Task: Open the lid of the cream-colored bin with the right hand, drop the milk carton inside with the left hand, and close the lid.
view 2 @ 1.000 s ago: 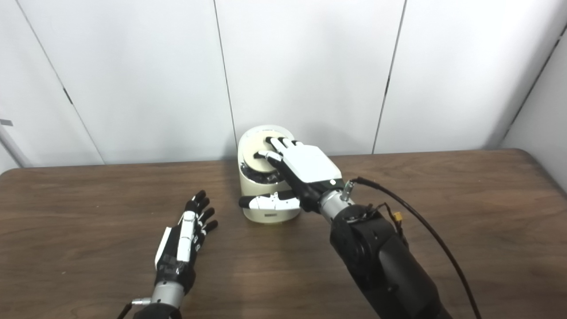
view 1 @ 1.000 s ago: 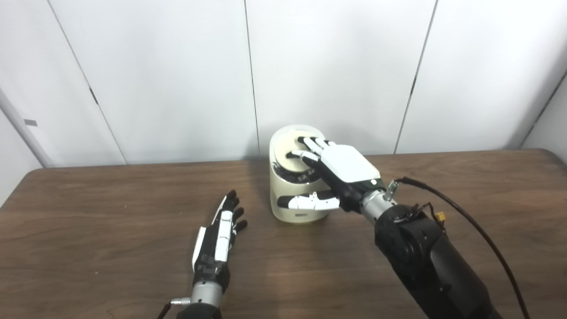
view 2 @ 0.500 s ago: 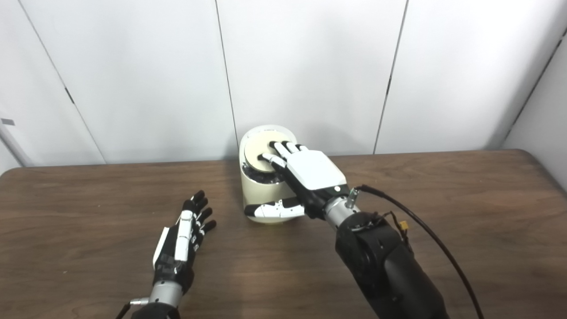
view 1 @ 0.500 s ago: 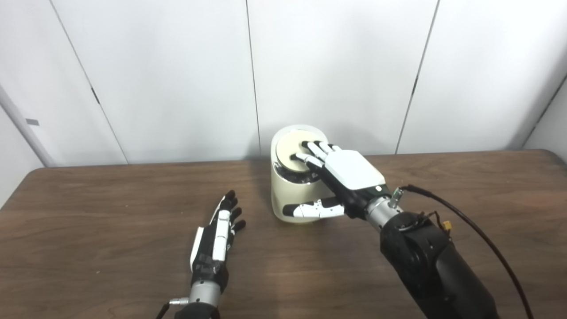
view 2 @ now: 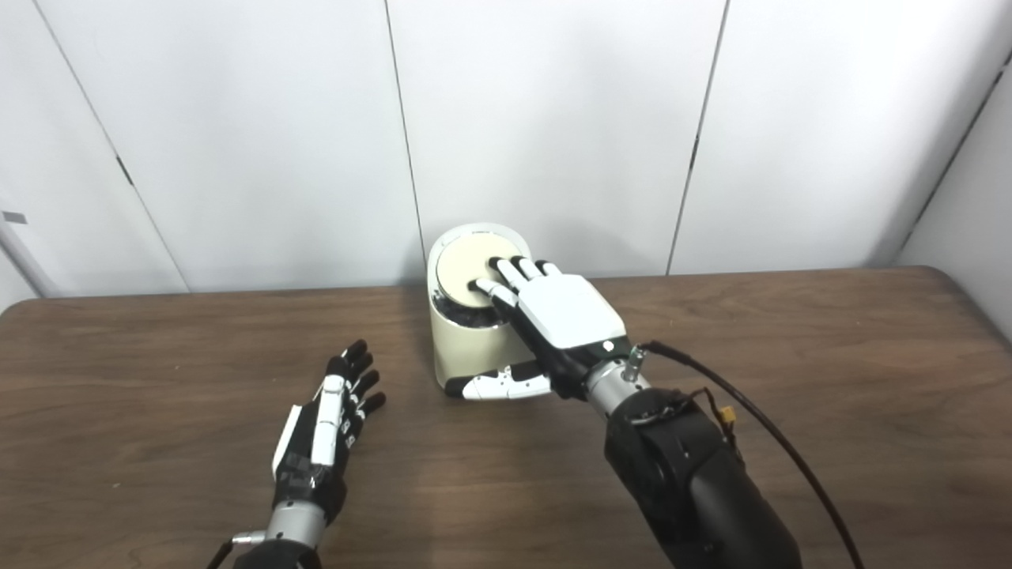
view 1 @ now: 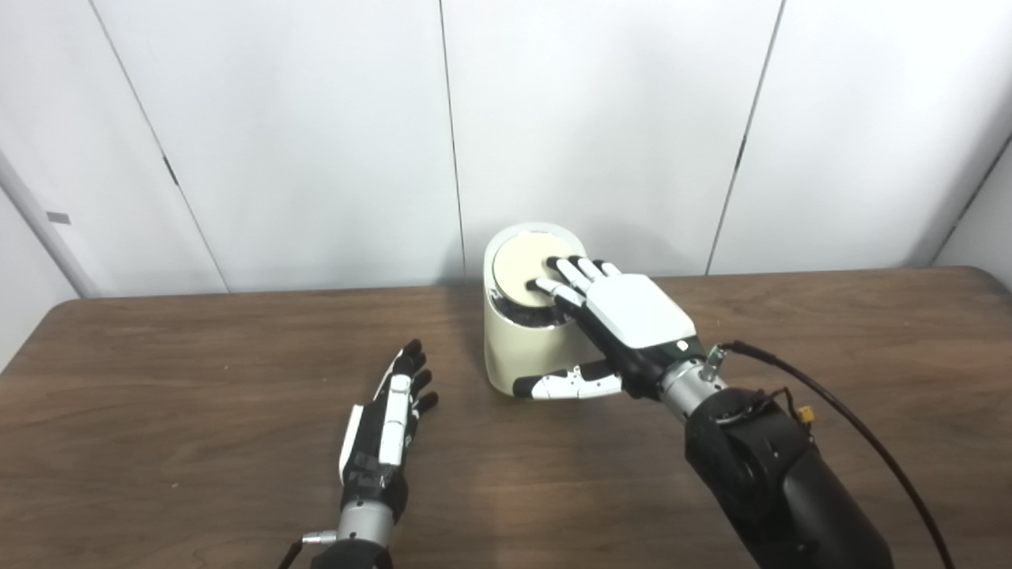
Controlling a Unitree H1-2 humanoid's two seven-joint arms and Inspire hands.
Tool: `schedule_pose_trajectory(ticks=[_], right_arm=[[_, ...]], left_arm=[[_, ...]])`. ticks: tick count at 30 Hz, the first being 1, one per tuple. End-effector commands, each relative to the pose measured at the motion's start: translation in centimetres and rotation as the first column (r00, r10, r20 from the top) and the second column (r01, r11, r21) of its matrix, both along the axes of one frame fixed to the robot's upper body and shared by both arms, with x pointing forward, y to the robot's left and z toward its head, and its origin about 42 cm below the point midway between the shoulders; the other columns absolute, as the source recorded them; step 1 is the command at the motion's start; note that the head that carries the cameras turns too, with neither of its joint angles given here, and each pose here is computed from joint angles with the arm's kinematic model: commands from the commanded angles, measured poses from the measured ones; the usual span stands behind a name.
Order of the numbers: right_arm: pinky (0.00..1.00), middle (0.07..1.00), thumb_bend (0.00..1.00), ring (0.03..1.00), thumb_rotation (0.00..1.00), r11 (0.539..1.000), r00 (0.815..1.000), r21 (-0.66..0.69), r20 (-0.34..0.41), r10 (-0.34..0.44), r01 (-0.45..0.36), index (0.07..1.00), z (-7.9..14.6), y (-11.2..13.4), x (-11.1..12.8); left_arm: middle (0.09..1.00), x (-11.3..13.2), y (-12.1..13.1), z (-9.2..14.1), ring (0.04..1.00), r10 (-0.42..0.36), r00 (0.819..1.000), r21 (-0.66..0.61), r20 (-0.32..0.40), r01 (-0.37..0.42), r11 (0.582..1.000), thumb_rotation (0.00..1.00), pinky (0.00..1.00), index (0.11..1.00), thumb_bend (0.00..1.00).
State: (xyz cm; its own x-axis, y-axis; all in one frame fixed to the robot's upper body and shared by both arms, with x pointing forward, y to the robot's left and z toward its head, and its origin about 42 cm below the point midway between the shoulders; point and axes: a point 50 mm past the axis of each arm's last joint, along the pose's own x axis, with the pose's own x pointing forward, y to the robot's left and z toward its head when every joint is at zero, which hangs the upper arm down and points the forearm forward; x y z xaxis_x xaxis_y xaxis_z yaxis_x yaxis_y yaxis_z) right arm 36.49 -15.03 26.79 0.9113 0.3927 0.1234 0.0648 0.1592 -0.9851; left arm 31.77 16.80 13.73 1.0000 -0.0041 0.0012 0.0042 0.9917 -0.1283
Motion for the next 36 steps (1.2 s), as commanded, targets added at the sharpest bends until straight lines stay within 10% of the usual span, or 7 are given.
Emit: schedule_pose_trajectory(ticks=[1, 18, 36], right_arm=[[1.00, 1.000, 0.62, 1.000, 0.91, 0.999, 1.000, -0.038, 0.026, 0.001, 0.000, 0.822, 0.6, -0.1, 0.5], [1.00, 1.000, 0.71, 1.000, 1.00, 0.997, 1.000, -0.068, -0.002, 0.028, -0.028, 0.811, 0.2, -0.5, 1.5], [0.98, 1.000, 0.64, 1.000, 0.98, 0.931, 0.992, 0.354, -0.115, -0.052, 0.090, 1.000, 2.0, -7.5, -0.7]], left_arm=[[0.958, 0.9, -0.5, 1.9, 0.940, -0.002, 0.997, 0.000, 0.074, 0.002, 1.000, 0.94, 0.90, 0.968, 0.63], [0.960, 0.8, -0.9, 2.3, 0.942, 0.014, 0.996, 0.005, 0.086, -0.015, 1.000, 0.95, 0.90, 0.957, 0.64], [0.953, 0.8, 0.4, 3.4, 0.940, 0.022, 0.991, 0.050, 0.130, -0.028, 0.998, 0.95, 0.90, 0.953, 0.63]])
